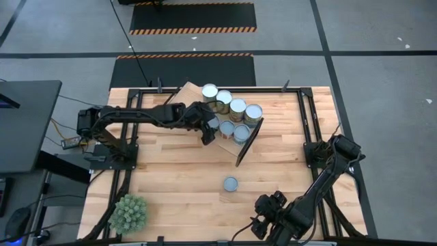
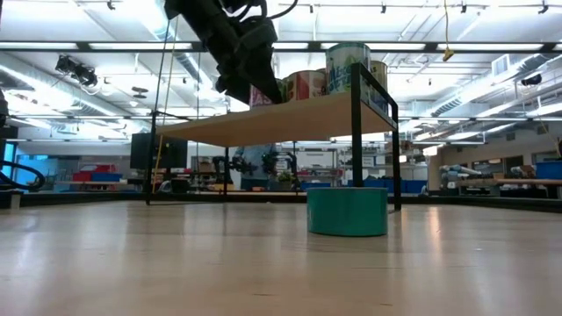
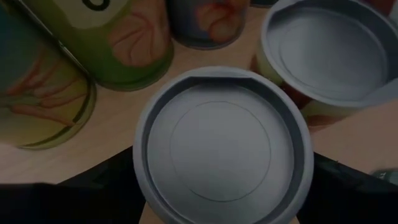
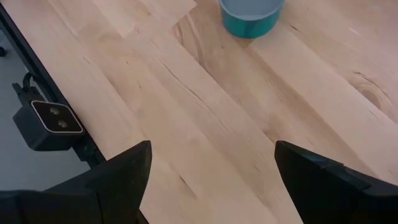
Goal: Pick and place cans onto a shelf
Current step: Put the small canned peas on the shelf
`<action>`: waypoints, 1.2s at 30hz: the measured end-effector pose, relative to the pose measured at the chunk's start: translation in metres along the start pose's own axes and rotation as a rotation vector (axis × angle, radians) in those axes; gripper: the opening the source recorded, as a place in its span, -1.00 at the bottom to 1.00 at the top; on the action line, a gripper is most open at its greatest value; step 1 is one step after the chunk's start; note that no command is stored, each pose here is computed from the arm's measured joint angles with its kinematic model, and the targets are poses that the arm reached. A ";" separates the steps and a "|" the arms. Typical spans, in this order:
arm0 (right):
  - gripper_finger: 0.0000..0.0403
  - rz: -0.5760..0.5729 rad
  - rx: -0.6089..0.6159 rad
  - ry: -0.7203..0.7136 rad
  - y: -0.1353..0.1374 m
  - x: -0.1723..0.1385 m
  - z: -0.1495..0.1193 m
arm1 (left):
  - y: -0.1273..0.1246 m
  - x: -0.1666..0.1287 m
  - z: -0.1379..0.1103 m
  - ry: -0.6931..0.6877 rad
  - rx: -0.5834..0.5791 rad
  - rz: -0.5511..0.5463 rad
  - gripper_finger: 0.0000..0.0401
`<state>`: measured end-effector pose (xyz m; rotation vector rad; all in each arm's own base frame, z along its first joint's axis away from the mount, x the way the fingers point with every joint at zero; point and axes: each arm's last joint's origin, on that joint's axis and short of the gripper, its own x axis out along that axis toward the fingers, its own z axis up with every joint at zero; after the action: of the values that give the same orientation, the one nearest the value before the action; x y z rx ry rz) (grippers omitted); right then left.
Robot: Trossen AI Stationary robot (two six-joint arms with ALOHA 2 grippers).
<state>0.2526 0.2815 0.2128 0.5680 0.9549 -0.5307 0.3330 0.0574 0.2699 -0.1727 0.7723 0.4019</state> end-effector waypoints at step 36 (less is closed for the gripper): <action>0.73 0.113 0.005 -0.029 0.005 -0.011 0.037 | -0.008 -0.002 0.000 -0.011 -0.026 -0.028 0.59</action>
<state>0.2728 0.2624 0.2403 0.6136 0.8887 -0.4391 0.3349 0.0493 0.2711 -0.2057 0.7528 0.3863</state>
